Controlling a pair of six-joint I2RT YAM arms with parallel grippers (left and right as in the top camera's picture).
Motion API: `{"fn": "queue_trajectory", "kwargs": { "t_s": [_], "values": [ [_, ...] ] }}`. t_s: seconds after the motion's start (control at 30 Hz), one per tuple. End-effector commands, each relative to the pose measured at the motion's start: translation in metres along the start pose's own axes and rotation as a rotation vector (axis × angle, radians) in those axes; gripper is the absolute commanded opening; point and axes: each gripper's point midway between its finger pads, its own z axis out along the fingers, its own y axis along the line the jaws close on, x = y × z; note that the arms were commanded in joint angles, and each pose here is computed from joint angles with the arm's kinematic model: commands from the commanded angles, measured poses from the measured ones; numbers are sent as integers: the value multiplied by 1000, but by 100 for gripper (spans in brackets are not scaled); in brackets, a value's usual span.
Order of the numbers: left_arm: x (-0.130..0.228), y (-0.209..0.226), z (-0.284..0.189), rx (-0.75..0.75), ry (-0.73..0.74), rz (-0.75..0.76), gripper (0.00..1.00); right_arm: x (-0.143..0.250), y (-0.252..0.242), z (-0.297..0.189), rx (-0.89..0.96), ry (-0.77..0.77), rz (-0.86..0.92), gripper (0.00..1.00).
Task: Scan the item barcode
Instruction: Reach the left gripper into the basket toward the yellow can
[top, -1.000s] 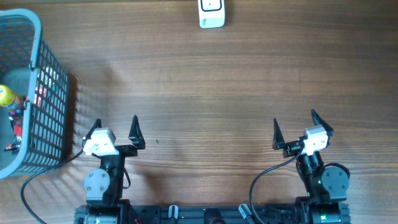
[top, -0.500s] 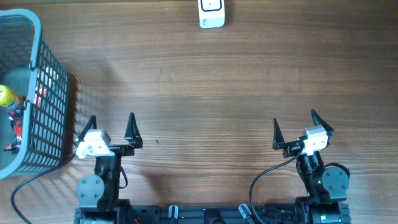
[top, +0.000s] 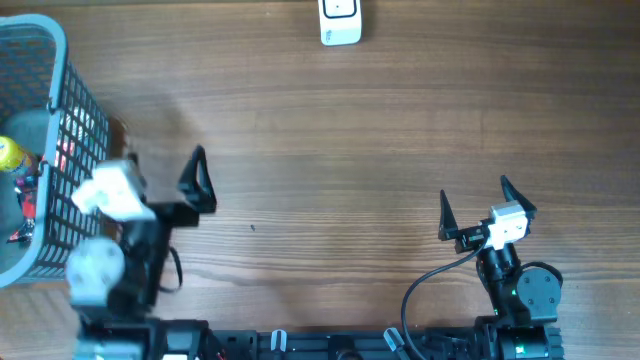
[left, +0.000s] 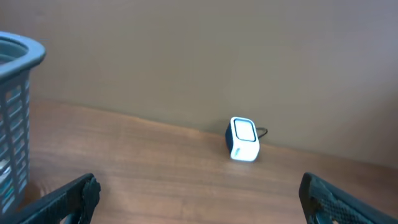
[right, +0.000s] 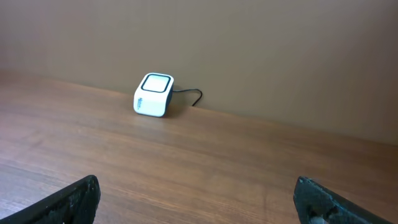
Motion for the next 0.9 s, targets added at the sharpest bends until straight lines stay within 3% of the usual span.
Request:
{"fn": "queue_trajectory", "kwargs": {
  "t_s": [0.0,0.17,0.5,0.73,0.87],
  "values": [
    [-34,-11,14,-4,54,-28,100,-2,-2,-1,10,-11,16,100],
    [-32,-15,26,11,110,-33,100,-2,-2,-1,10,-11,16,100],
    [-52,-21,20,22,63,-33,100,-2,-2,-1,10,-11,16,100],
    [-128,-13,-6,-96,-140,-31,100,-2,-2,-1,10,-11,17,100],
    [-189,3,-33,-259,-299,-49,100,-2,-2,-1,10,-11,16,100]
  ]
}}
